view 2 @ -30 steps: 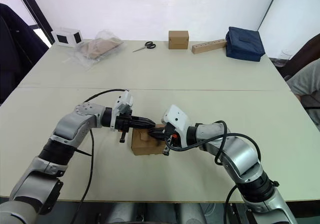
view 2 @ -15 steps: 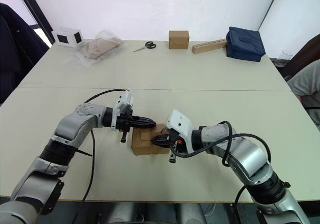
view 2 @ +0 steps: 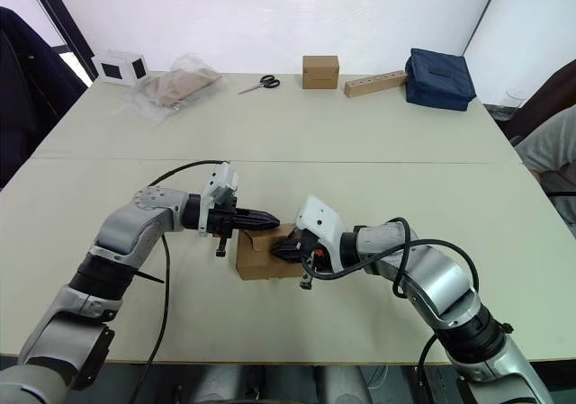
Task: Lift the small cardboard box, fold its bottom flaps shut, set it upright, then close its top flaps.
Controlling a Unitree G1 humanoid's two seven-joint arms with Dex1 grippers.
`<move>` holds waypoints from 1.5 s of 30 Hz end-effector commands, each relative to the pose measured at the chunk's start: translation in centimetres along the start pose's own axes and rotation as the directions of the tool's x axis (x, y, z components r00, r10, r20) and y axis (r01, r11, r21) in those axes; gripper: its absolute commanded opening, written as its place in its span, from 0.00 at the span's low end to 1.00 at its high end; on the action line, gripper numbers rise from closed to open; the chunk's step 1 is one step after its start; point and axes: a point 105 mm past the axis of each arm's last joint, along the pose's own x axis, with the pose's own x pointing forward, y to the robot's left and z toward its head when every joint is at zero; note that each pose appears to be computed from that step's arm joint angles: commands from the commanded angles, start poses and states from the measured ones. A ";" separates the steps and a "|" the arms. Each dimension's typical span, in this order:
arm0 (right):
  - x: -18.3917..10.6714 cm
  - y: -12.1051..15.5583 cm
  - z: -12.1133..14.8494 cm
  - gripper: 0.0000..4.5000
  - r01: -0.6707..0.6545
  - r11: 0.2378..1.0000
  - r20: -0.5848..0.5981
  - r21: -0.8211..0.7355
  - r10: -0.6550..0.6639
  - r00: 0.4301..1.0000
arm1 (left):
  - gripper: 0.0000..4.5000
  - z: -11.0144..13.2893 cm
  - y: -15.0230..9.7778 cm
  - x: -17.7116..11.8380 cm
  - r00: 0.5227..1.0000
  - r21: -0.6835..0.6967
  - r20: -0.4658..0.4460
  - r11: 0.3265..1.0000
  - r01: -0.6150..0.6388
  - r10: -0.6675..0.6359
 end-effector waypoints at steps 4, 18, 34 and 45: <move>0.1 -0.6 0.2 0.00 0.032 0.999 0.009 -0.027 -0.032 0.999 | 0.01 0.7 -0.3 -0.2 1.000 0.012 0.023 1.000 0.002 -0.002; -2.2 0.4 3.1 0.00 0.004 0.998 0.101 -0.058 0.002 0.995 | 0.01 0.5 -0.2 -0.5 1.000 0.027 0.010 1.000 -0.003 0.003; -1.2 -1.4 2.2 0.00 0.063 0.998 0.089 -0.010 -0.062 0.994 | 0.01 1.3 -1.2 -1.6 1.000 0.017 0.023 1.000 0.004 -0.004; -0.2 -0.7 -3.0 0.00 0.048 0.999 -0.056 0.010 -0.048 0.997 | 0.01 -5.4 -1.6 -2.3 0.976 0.036 -0.207 0.998 -0.055 0.061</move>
